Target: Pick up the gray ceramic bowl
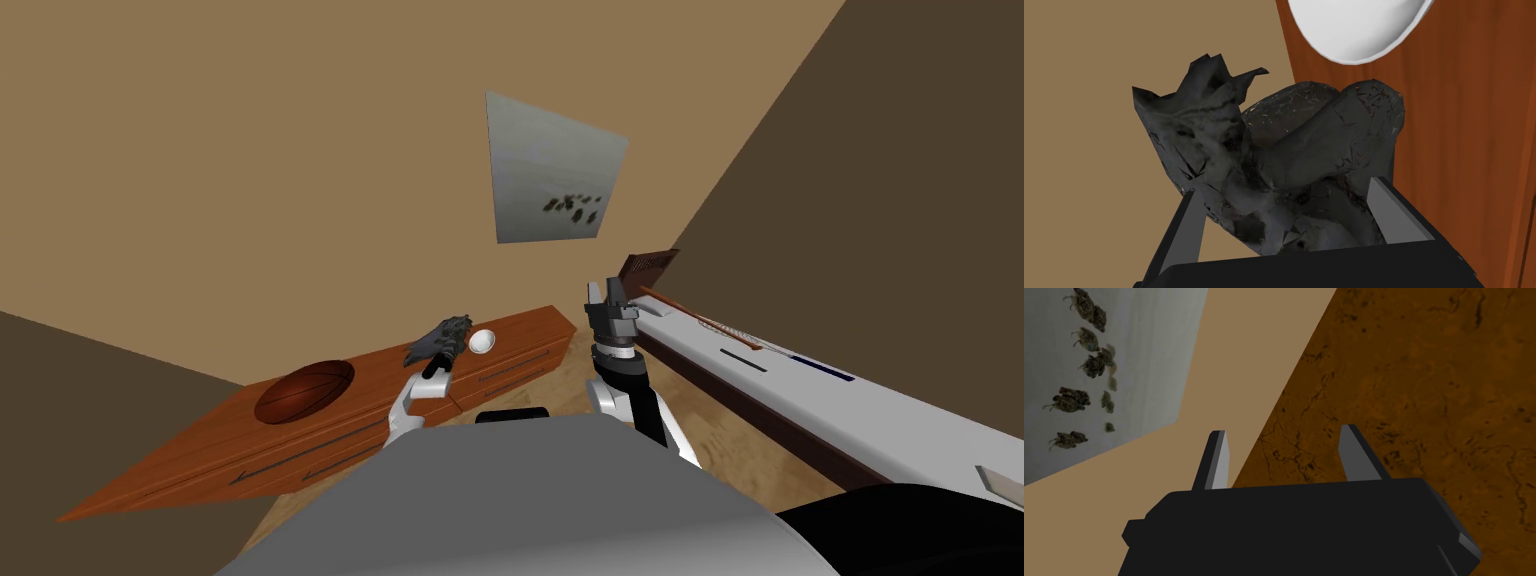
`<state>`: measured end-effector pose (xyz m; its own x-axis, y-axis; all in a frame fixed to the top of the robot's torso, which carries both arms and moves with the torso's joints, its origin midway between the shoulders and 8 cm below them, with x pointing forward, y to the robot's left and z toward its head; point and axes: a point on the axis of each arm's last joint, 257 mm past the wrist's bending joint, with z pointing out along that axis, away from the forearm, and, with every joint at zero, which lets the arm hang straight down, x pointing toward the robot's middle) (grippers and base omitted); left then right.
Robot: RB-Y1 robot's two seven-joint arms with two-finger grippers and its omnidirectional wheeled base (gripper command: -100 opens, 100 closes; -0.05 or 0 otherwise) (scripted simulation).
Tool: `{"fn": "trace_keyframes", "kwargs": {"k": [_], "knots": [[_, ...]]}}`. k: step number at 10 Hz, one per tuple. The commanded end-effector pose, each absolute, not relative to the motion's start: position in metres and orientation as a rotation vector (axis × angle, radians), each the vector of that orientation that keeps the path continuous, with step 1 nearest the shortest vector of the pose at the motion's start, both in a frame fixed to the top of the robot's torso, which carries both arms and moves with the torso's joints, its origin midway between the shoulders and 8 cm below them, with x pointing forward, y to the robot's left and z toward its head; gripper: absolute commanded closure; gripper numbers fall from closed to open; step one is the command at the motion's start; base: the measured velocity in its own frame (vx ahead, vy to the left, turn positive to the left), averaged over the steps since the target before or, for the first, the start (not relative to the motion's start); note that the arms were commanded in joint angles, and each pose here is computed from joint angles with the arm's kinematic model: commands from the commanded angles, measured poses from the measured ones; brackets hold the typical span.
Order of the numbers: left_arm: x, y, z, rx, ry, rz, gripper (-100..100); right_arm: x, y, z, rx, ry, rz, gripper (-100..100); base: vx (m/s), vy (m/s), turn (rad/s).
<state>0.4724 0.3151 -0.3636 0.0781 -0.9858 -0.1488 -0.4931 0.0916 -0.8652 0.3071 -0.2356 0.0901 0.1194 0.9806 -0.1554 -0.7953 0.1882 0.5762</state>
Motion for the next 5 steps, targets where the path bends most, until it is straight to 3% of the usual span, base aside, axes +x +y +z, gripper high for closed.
{"fn": "trace_keyframes", "kwargs": {"k": [1, 5], "knots": [[0.472, 0.313, -0.381, -1.563, 1.575, -0.703, -100, 0.307, -0.236, 0.090, 0.396, 0.569, 1.348, 0, 0.000, -0.004, -0.067], [0.469, 0.309, -0.412, -1.633, 1.646, -0.628, -100, 0.307, -0.236, 0.090, 0.396, 0.569, 1.348, 0, 0.006, -0.002, -0.087]]}}
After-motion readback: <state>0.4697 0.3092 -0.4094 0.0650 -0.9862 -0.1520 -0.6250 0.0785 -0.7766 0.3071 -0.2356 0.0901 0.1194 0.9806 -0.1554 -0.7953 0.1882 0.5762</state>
